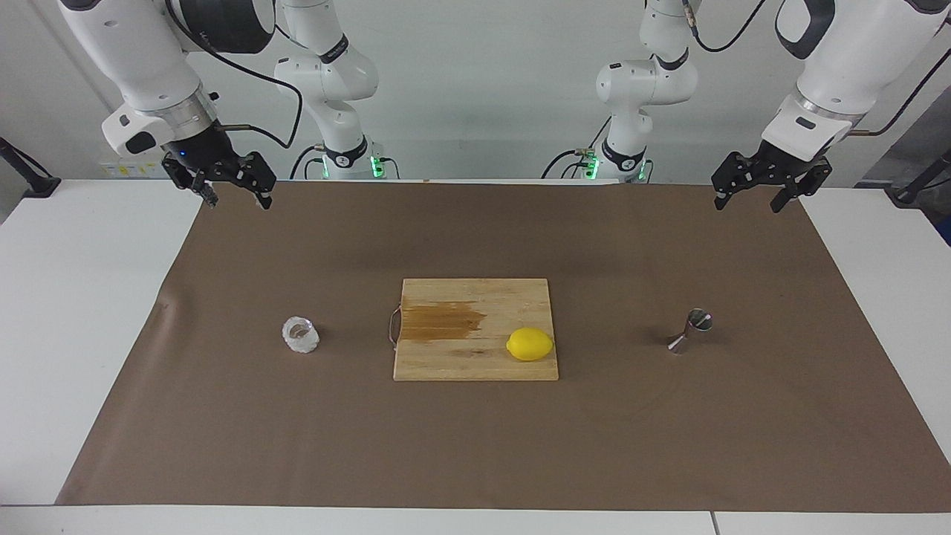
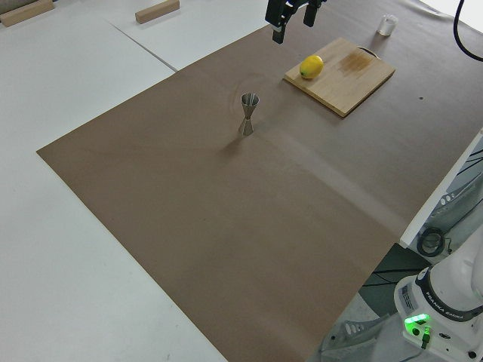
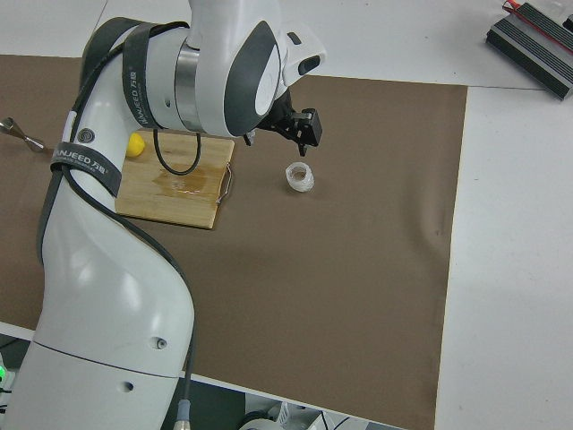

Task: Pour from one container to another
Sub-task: 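Open the left gripper beside the small metal cup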

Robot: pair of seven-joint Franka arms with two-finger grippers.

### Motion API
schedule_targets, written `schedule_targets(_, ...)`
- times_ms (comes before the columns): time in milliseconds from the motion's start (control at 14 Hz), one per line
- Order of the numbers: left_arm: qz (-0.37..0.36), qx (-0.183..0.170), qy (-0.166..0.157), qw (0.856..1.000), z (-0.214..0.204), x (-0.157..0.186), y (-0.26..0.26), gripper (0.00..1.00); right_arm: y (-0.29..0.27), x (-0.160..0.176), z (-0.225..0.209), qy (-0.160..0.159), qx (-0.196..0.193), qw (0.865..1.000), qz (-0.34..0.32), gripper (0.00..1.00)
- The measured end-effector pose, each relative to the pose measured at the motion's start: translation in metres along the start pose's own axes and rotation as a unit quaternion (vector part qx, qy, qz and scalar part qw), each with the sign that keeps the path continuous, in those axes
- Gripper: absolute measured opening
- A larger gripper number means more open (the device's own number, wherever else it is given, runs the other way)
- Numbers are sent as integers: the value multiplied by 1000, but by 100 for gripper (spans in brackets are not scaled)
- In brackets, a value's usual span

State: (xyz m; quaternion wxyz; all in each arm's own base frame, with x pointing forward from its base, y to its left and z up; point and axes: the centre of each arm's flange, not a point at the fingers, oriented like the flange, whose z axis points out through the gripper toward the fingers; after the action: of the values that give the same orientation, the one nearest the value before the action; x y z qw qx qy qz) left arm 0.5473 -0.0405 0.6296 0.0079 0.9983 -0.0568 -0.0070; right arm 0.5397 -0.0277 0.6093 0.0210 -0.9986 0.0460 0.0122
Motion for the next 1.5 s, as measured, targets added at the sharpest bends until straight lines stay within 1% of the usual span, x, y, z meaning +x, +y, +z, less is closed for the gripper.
schedule_targets(641,-6,0,-2,1000,2,0,-2,100,0,0,0,0,0,1000,0,100)
schedule_targets(855,-62,-5,-6,998,14,0,-4,100,0,0,0,0,0,1000,0,100)
schedule_targets(1069,-112,-13,1,994,34,-1,-2,100,0,0,0,0,0,1000,0,100)
schedule_targets(1211,-176,-28,1,984,48,-3,-8,100,0,0,0,0,0,1000,0,100)
schedule_targets(1354,-240,-54,-2,969,59,-5,-18,100,0,0,0,0,0,1000,0,100)
schedule_targets(1496,-292,-70,-3,954,71,-6,-31,100,0,0,0,0,0,1000,0,100)
